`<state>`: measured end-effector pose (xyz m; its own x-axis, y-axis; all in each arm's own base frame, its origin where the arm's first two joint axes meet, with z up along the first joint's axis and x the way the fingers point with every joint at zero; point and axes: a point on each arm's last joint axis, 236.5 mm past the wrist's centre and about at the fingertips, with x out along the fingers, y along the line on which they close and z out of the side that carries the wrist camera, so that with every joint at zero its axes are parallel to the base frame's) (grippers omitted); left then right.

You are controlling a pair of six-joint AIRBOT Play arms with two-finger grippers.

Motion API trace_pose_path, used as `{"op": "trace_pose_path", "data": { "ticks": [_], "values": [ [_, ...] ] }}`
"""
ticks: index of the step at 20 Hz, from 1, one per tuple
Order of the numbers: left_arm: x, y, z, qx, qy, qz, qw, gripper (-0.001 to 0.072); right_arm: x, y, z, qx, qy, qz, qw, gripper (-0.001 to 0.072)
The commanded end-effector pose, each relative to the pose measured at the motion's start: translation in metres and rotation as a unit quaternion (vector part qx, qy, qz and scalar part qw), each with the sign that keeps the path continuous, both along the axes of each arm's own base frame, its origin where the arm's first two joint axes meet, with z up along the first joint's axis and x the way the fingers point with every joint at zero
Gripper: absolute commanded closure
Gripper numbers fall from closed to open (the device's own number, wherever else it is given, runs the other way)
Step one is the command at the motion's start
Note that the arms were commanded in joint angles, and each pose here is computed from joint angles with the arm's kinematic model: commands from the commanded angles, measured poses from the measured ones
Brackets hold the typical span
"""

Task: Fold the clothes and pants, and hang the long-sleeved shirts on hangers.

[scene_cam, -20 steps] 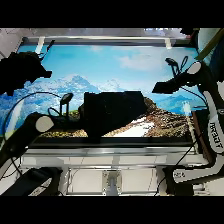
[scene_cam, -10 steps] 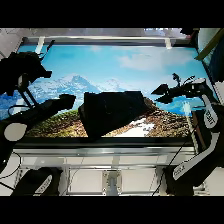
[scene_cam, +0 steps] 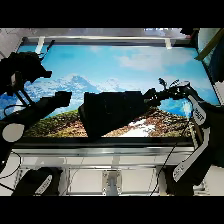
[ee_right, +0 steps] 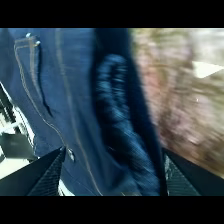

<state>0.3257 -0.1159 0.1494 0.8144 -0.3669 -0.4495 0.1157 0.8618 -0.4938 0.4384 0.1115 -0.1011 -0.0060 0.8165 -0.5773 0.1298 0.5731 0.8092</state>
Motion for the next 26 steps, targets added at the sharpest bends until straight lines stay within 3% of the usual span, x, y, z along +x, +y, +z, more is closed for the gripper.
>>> {"op": "trace_pose_path", "data": {
  "ticks": [1, 4, 5, 6, 7, 12, 16, 21, 26],
  "values": [
    [0.0, 0.001, 0.001, 0.0, -0.002, 0.001, 1.0, 0.001, -0.009, 0.03, -0.011, -0.02, -0.004, 0.039, 0.999, 0.0053],
    [0.0, 0.001, 0.0, 0.0, -0.002, 0.001, 1.0, 0.001, -0.018, 0.051, -0.012, -0.023, -0.004, 0.068, 0.997, 0.0081],
    [0.0, 0.001, 0.0, 0.0, -0.001, 0.001, 1.0, 0.0009, -0.019, 0.055, -0.009, -0.021, -0.004, 0.073, 0.997, 0.0209],
    [0.0, 0.001, 0.0, 0.0, -0.001, 0.001, 1.0, 0.0009, -0.022, 0.058, -0.004, -0.015, -0.003, 0.08, 0.997, 0.0451],
    [0.0, 0.001, 0.0, 0.0, -0.001, 0.001, 1.0, 0.001, -0.023, 0.059, 0.003, -0.009, -0.004, 0.089, 0.996, 0.0645],
    [0.0, 0.001, 0.0, 0.0, -0.001, 0.001, 1.0, 0.001, 0.004, 0.025, 0.095, -0.005, -0.075, 0.084, 0.994, 0.0668],
    [0.0, 0.001, 0.0, 0.002, -0.002, 0.001, 1.0, 0.001, 0.012, -0.073, 0.185, -0.103, -0.156, 0.014, 0.982, 0.0669],
    [0.0, 0.001, 0.0, 0.002, -0.002, 0.001, 1.0, 0.001, -0.061, -0.23, 0.245, -0.218, -0.135, -0.142, 0.956, 0.0672],
    [0.0, 0.001, 0.0, 0.002, -0.002, 0.001, 1.0, 0.001, -0.173, -0.376, 0.297, -0.289, -0.125, -0.384, 0.868, 0.0672]
  ]
}}
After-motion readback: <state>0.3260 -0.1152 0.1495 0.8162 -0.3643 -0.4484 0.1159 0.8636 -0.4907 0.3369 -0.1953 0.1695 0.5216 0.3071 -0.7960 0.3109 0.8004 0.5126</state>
